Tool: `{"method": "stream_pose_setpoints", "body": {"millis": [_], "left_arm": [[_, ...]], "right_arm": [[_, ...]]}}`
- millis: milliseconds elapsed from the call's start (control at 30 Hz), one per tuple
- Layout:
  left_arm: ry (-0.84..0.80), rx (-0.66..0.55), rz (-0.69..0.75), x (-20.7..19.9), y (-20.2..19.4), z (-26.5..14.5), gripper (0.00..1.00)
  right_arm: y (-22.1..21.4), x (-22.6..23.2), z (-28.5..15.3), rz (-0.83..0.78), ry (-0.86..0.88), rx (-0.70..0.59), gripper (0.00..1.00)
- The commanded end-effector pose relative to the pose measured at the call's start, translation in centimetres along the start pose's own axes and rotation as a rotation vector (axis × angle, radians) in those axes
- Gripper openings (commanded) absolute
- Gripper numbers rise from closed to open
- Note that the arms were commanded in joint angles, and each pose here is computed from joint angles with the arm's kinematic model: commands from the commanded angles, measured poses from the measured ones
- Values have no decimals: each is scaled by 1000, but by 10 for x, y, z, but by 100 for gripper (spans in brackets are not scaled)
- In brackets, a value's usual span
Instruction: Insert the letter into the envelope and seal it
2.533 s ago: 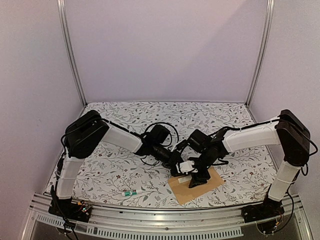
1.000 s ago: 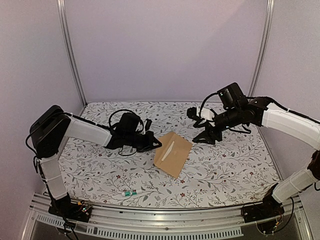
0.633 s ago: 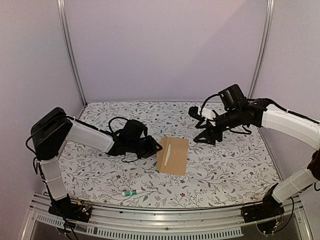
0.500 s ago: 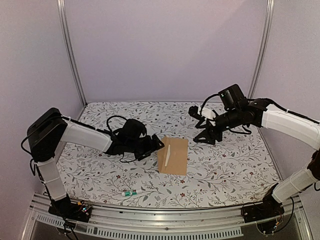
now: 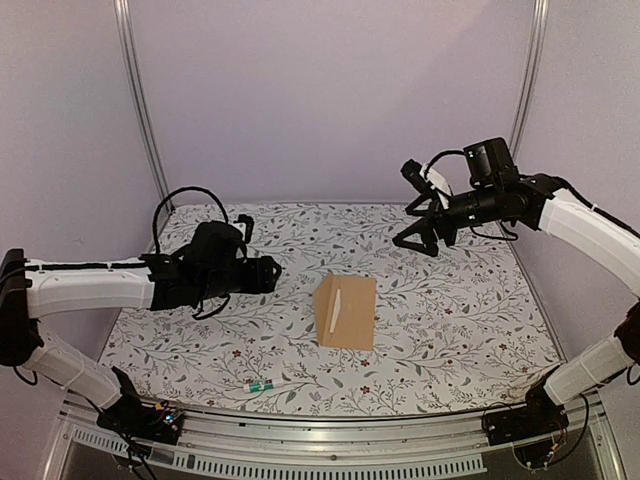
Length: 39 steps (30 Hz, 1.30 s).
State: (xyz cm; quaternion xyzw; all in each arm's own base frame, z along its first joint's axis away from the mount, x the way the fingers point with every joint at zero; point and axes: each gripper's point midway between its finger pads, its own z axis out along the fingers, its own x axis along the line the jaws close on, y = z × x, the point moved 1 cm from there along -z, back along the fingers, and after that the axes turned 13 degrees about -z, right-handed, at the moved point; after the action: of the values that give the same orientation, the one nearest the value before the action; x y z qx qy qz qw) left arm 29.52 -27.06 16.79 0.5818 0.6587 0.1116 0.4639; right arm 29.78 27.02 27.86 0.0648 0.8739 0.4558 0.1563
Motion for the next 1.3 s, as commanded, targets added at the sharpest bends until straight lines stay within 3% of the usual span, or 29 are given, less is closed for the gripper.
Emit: {"method": "stream_pose_setpoints", "body": {"millis": [0,133,300,600,767,1000,1267], "left_arm": [[-69,35,150,15,20,0,69],[-182,297,331,-14,-39,-16,63],[-137,660,433,-1,-125,-44,63],[-19,974,679,16,-195,-70,61],[22,1036,726,24,-211,-75,60],[207,1004,741,55,-210,-65,58],[208,1036,744,59,-216,-69,40]], "right_arm": [[7,5,-1,97,112,-59,97],[-8,13,8,52,167,-23,84],[-33,21,19,31,214,50,74],[-51,34,23,54,260,85,68],[-52,34,22,51,260,90,68],[-53,38,23,65,278,83,68],[-55,40,26,82,301,83,67]]}}
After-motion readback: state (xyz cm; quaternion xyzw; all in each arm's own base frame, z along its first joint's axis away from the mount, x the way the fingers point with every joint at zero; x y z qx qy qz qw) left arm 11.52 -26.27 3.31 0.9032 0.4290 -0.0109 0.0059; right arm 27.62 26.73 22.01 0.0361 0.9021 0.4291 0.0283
